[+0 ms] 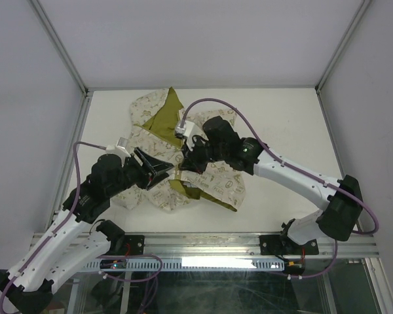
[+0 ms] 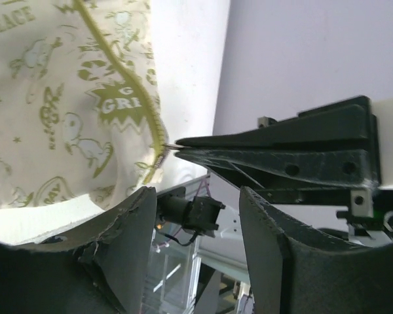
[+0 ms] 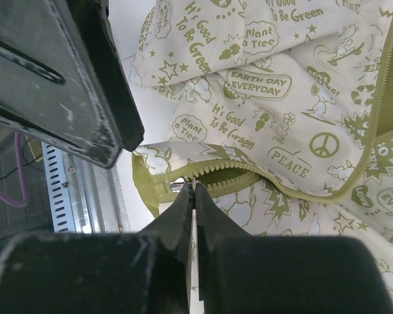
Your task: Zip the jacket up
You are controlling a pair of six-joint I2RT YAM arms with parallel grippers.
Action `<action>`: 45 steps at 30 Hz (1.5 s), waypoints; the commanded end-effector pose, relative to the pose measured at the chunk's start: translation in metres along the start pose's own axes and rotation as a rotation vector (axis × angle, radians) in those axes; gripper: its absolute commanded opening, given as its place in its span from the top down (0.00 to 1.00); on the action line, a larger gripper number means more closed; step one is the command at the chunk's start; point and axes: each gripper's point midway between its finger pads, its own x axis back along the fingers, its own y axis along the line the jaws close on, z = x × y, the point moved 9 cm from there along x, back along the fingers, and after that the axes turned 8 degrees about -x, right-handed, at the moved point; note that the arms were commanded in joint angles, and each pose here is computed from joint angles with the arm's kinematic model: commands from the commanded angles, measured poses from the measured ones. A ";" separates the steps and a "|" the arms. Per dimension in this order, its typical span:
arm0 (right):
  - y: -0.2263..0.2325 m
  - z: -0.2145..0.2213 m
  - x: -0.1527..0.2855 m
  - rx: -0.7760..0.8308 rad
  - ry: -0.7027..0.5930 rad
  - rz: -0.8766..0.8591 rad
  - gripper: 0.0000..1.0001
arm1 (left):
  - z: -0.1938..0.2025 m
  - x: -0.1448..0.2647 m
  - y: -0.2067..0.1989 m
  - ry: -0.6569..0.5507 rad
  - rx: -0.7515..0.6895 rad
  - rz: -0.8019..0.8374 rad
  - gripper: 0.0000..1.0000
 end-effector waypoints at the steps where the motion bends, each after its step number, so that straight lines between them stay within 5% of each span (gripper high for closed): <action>1: 0.011 -0.028 0.003 -0.014 -0.094 -0.025 1.00 | 0.000 -0.005 0.015 -0.054 0.038 -0.096 0.45; 23: 0.011 -0.026 -0.007 -0.055 -0.058 -0.046 1.00 | 0.011 -0.023 0.034 0.015 0.027 -0.075 0.45; 27: 0.012 -0.027 -0.009 -0.060 -0.051 -0.059 1.00 | 0.012 -0.027 0.034 0.032 0.027 -0.041 0.56; 33: -0.002 -0.025 -0.013 -0.046 -0.032 0.050 1.00 | 0.013 -0.025 0.026 0.063 0.001 0.000 0.98; 45: -0.052 -0.032 -0.018 -0.022 0.016 0.376 1.00 | 0.024 -0.018 0.025 0.230 -0.062 0.001 1.00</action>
